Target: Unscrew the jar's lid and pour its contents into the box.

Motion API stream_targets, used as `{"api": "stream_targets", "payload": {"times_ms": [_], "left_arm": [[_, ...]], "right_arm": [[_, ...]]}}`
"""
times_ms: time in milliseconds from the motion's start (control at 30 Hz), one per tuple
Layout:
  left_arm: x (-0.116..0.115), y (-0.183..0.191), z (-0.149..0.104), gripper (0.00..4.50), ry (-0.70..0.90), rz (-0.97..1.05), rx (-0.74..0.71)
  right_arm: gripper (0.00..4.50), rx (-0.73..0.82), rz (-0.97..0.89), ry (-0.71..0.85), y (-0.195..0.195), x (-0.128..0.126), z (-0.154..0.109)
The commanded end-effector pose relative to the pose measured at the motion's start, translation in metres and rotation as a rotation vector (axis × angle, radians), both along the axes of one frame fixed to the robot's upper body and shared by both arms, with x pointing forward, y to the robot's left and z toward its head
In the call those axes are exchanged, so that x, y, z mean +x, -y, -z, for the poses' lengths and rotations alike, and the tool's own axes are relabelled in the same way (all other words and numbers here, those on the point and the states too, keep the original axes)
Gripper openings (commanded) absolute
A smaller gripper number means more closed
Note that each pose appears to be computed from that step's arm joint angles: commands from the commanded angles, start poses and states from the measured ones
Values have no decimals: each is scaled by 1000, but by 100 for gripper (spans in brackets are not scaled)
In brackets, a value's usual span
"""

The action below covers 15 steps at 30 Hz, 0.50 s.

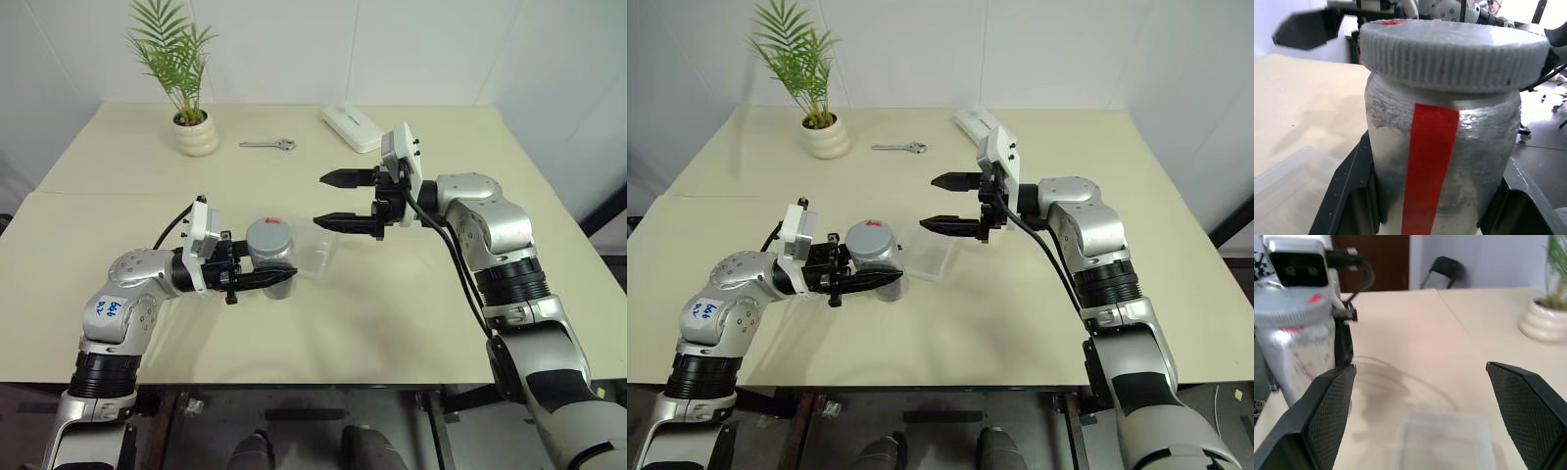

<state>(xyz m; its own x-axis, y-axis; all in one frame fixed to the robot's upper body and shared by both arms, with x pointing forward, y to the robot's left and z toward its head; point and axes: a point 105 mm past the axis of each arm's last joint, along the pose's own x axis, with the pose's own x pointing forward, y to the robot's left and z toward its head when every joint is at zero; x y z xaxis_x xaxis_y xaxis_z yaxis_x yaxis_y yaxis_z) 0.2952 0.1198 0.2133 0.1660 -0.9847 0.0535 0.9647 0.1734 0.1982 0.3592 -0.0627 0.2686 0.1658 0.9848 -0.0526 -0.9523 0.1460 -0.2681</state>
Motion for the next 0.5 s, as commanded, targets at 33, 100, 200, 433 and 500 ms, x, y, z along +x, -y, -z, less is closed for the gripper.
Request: {"api": "stream_targets", "payload": {"times_ms": [33, 100, 200, 433, 500], "left_arm": [[-6, -1, -9, 193, 54, 16, -4], [-5, -2, -9, 193, 56, 11, -1], [-2, -3, -10, 193, 63, 4, 1], [3, -3, -9, 193, 73, 5, 31], [3, -2, -8, 193, 73, 9, 34]], "right_arm": [[447, 34, -39, 51, 9, -9, -19], [447, 47, -86, 35, 4, -16, -24], [447, 68, -169, 16, -12, -31, -31], [447, 95, -229, 19, -57, -54, -34], [447, 100, -248, 14, -64, -60, -32]]}}
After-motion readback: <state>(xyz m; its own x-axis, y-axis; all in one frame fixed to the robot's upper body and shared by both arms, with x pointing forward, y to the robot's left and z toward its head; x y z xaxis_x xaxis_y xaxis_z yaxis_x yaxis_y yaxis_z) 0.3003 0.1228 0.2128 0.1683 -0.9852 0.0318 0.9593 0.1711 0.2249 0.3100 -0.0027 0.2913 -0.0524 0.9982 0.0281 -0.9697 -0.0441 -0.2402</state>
